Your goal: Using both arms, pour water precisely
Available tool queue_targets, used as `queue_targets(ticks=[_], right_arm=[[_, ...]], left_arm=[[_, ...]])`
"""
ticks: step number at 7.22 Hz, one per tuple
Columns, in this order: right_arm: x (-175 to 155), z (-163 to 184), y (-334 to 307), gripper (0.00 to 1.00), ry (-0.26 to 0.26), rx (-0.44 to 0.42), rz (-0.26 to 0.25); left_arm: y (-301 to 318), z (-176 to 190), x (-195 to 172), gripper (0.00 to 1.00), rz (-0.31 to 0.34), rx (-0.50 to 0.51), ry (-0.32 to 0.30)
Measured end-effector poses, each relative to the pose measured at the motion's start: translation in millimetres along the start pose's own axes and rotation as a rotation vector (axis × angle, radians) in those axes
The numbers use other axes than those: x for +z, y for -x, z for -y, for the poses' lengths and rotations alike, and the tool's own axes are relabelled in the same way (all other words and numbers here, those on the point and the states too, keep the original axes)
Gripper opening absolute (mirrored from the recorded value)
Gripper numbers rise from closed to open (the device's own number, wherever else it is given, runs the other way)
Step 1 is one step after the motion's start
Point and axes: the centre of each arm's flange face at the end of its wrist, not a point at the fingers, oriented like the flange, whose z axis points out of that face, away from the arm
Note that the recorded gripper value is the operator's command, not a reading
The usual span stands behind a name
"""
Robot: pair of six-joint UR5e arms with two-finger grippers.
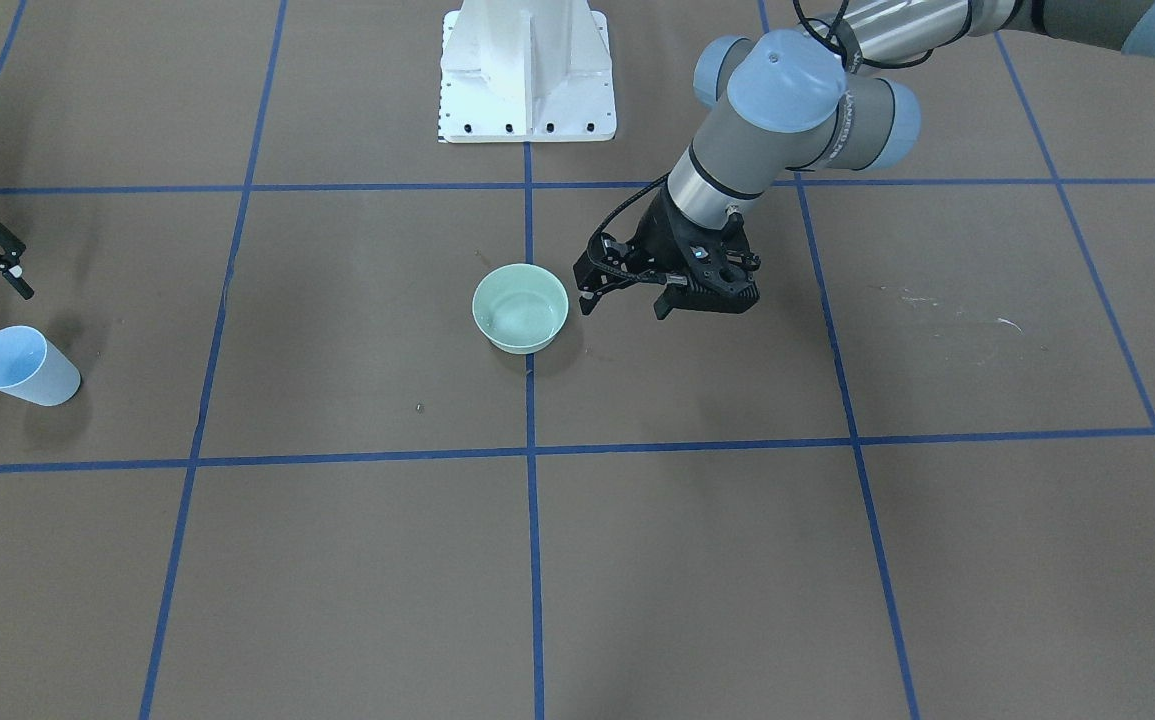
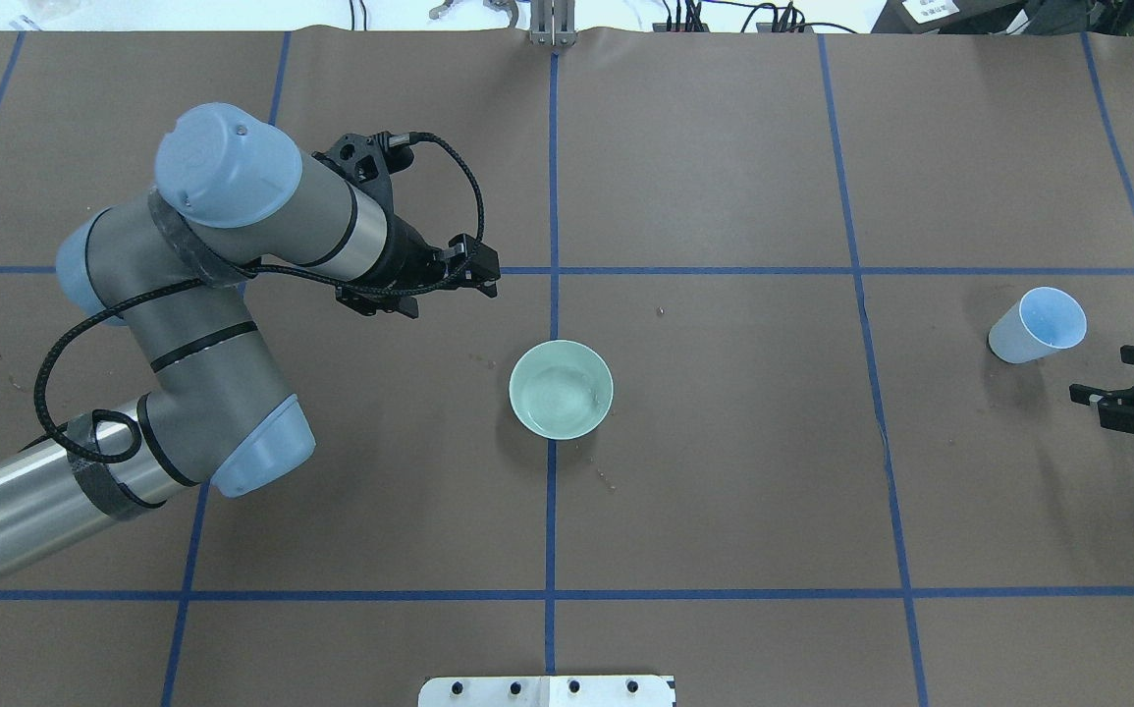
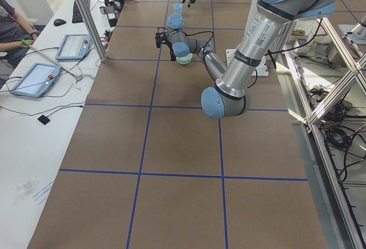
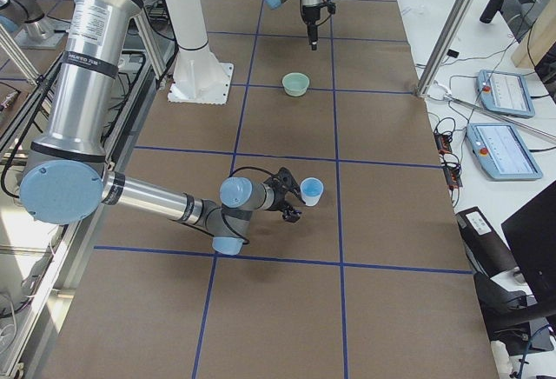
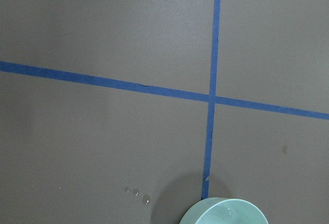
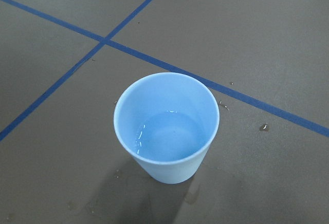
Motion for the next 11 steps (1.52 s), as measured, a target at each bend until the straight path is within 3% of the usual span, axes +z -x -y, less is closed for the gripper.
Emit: queue_targets(ticks=[6,11], right_arm=[[24,-22,8,0.93,-0.141,-0.001,-0.006],[46,-12,23,0.91,-0.185,-0.05,-0.016]], left_arm=[[1,-1,-3,0.99,0.002,-0.001,-0.001],[6,5,-8,0.99,0.004,-0.007,-0.008]])
